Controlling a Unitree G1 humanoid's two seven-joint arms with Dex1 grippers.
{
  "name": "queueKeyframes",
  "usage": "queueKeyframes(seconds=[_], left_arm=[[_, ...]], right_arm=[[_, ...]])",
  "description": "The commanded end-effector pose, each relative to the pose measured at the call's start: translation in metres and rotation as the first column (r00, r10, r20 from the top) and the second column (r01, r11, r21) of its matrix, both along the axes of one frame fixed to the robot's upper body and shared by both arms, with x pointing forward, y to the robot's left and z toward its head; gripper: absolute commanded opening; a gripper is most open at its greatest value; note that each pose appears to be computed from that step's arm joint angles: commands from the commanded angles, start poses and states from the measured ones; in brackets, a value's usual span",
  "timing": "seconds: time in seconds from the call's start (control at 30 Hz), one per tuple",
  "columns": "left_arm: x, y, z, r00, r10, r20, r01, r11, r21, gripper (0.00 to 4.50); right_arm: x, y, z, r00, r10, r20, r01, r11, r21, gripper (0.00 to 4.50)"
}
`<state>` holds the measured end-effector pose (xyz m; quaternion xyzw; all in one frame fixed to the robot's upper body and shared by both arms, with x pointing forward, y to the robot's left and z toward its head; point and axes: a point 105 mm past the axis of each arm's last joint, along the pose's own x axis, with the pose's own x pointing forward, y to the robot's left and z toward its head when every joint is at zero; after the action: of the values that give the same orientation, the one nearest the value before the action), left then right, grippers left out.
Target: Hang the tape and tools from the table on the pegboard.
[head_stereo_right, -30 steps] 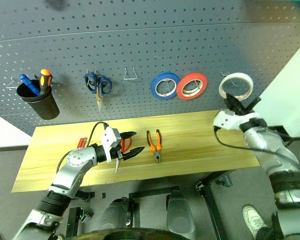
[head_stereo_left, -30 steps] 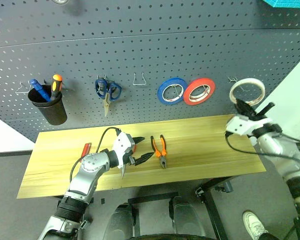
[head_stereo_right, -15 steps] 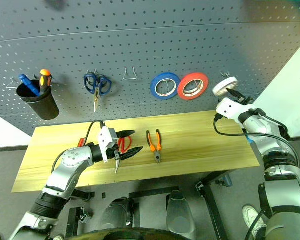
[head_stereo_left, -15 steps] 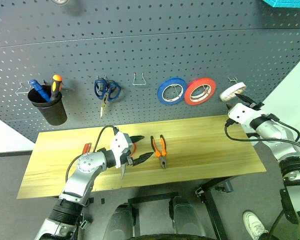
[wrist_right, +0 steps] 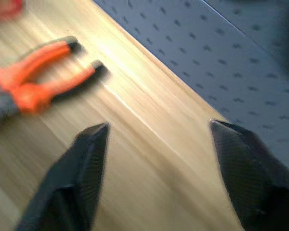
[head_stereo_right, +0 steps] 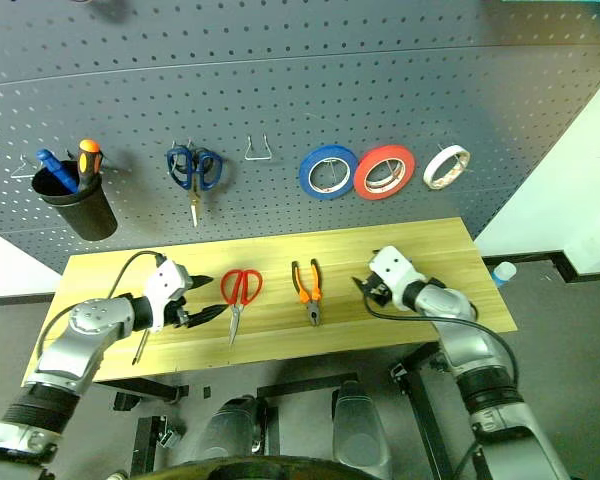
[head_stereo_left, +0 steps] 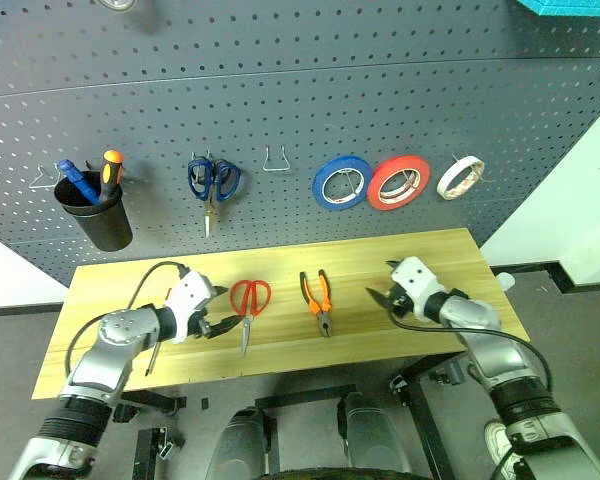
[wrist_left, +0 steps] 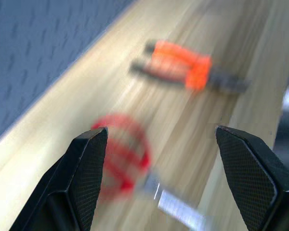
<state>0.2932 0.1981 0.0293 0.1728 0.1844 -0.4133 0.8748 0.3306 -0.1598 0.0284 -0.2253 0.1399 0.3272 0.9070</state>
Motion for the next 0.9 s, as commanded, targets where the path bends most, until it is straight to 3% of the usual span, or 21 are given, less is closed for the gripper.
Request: queueKeyframes(seconds=[0.03, 0.33, 0.57, 0.7, 0.9], left_arm=[[0.007, 0.021, 0.009, 1.000, 0.008, 0.016, -0.008, 1.000, 0.028, 3.72], [-0.002, 0.052, -0.005, 0.992, -0.070, -0.104, 0.080, 0.993, 0.092, 3.72], [-0.001, 0.058, -0.004, 0.991, -0.076, -0.108, 0.085, 0.993, 0.083, 3.72], [-0.004, 0.054, -0.006, 0.991, -0.079, -0.106, 0.085, 0.995, 0.057, 3.72], [-0.006, 0.049, -0.009, 0.993, -0.073, -0.097, 0.076, 0.997, 0.032, 3.72]], right_arm=[[-0.002, 0.024, -0.006, 0.988, -0.049, -0.145, 0.056, 0.998, 0.041, 4.43], [-0.003, 0.089, -0.019, 0.899, -0.153, -0.410, 0.179, 0.983, 0.027, 4.43], [0.005, 0.115, -0.030, 0.850, -0.235, -0.471, 0.247, 0.968, -0.037, 4.43], [0.017, 0.114, -0.040, 0.841, -0.332, -0.428, 0.312, 0.943, -0.118, 4.43], [0.020, 0.121, -0.049, 0.805, -0.365, -0.469, 0.345, 0.929, -0.131, 4.43]])
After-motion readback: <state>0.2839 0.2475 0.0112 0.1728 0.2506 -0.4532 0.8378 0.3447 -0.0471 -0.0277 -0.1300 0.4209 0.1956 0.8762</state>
